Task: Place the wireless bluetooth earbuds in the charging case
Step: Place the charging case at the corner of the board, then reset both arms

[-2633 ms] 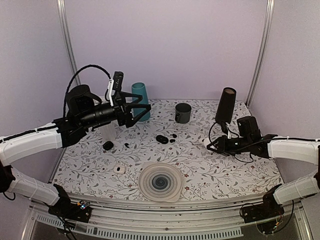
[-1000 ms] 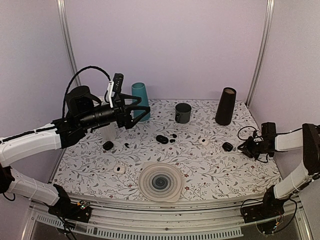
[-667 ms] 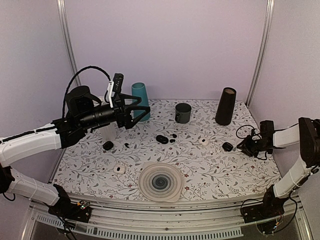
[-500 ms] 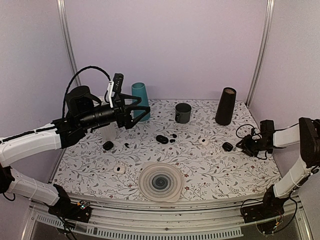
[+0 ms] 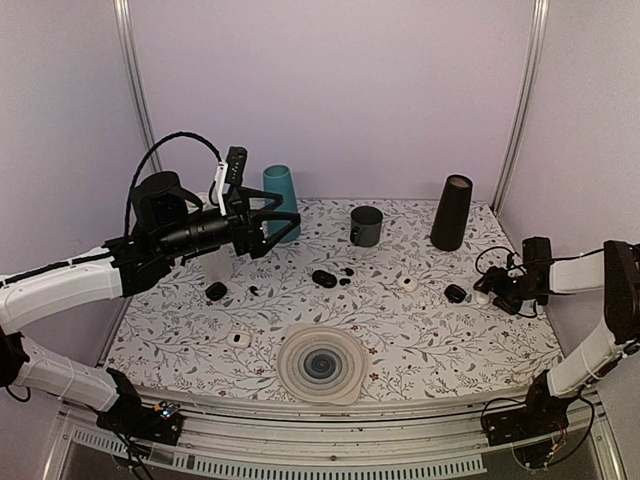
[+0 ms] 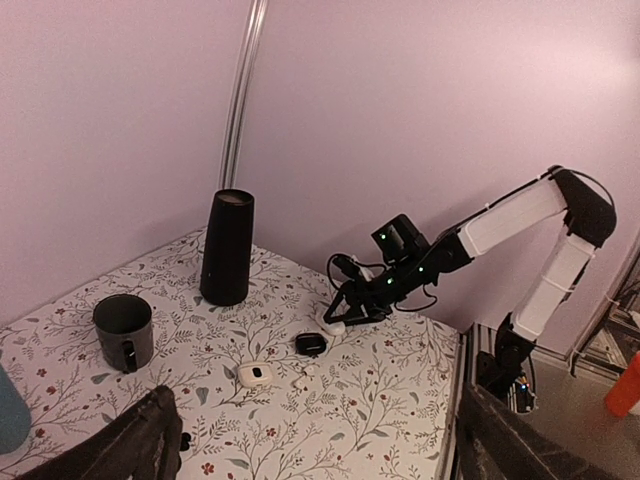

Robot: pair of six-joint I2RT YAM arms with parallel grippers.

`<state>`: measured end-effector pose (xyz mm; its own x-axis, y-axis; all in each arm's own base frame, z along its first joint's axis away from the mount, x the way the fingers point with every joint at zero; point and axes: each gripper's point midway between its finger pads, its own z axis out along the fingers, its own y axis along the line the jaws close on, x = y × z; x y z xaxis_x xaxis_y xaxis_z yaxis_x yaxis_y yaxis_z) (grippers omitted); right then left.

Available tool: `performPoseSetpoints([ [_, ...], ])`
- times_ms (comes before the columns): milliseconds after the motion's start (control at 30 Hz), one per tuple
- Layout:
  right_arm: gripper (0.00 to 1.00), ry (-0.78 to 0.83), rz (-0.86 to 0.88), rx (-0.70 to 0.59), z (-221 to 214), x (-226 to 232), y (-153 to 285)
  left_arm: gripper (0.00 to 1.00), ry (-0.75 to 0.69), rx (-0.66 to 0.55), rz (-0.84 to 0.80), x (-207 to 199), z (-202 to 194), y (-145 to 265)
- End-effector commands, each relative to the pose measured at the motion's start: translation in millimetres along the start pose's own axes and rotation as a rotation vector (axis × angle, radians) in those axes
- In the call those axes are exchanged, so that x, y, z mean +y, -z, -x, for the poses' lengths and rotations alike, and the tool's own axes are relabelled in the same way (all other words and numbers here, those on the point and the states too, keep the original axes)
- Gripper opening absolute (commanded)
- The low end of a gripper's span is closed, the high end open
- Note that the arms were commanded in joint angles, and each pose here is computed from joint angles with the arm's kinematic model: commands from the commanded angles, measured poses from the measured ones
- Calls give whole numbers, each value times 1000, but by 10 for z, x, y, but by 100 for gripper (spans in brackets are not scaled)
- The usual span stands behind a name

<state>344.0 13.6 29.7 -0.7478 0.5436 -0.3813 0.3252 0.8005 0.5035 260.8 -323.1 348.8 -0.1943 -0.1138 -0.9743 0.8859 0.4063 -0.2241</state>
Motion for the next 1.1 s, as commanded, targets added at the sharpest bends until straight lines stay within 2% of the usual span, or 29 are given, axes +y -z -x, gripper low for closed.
performPoseSetpoints([
  [0, 81, 32, -41, -26, 74, -30, 99, 96, -6, -14, 0, 3, 22, 41],
  [167, 99, 61, -16, -64, 117, 70, 223, 96, -4, -14, 0, 11, 4, 33],
  [200, 99, 66, -12, -66, 116, 94, 238, 96, -4, -12, 1, 14, -2, 30],
  [567, 99, 242, 139, -212, 177, 1009, 679, 96, 5, 12, 39, 115, -104, -19],
  [833, 99, 406, 394, -330, -6, 1962, 1183, 96, 20, 36, 114, 270, -256, -11],
  [1067, 99, 532, 627, -334, -384, 2745, 1554, 96, 49, 55, 154, 358, -398, -17],
])
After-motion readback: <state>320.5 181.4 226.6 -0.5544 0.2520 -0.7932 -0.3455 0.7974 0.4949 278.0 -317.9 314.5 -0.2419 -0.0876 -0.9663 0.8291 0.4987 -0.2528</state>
